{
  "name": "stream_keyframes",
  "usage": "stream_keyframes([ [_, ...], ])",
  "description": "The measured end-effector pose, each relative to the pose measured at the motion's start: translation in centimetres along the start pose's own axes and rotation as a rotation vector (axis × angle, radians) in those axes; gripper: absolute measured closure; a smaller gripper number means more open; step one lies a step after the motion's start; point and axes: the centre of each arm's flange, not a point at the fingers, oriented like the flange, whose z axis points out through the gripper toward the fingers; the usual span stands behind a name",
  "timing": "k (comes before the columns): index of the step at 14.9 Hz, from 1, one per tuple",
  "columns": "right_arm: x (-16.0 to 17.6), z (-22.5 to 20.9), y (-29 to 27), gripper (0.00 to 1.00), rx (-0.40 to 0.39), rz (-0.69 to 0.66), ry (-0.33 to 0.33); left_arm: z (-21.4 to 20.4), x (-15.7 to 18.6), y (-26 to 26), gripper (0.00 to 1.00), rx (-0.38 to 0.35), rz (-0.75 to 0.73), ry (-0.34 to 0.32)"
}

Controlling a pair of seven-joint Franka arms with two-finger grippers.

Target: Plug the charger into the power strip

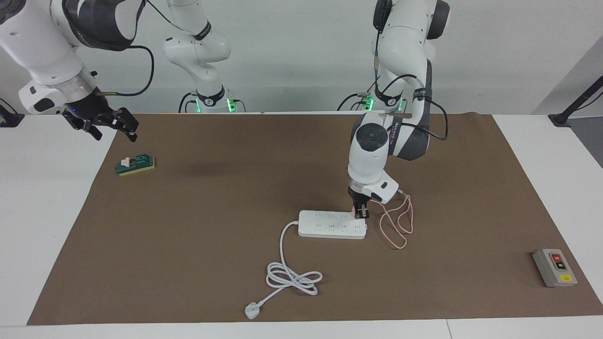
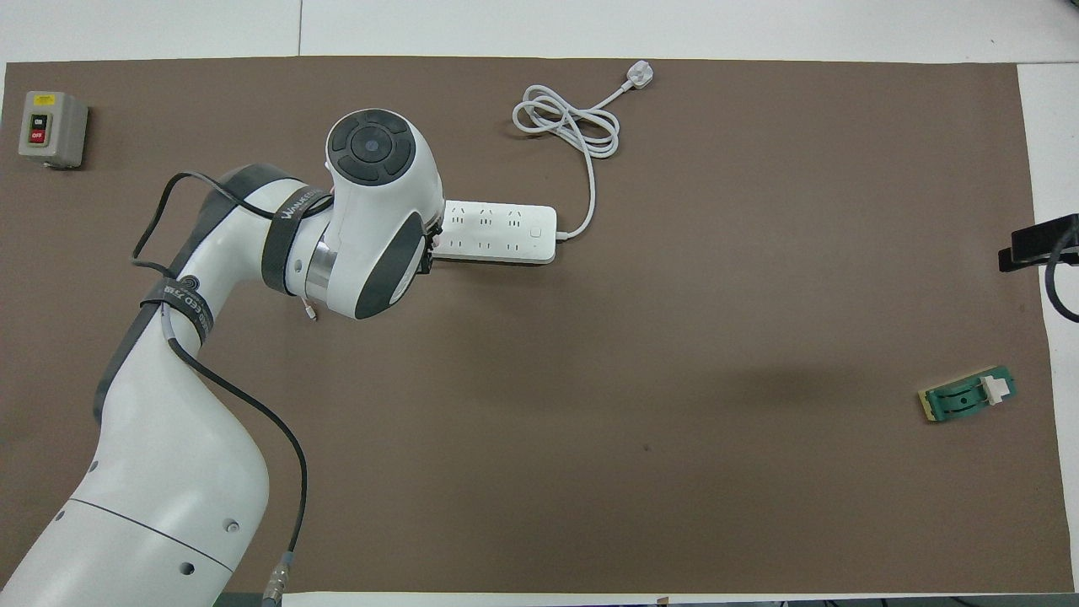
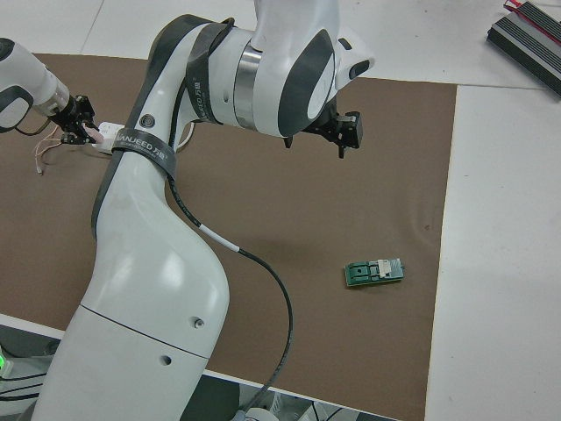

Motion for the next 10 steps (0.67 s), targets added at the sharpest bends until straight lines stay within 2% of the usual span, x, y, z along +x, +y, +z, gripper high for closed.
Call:
stream_keyframes([
  [10,0.0,0.0,0.0,0.0,0.0,0.0,0.0,0.85,-0.21,-0.04,0.68,0.006,0.007,0.011],
])
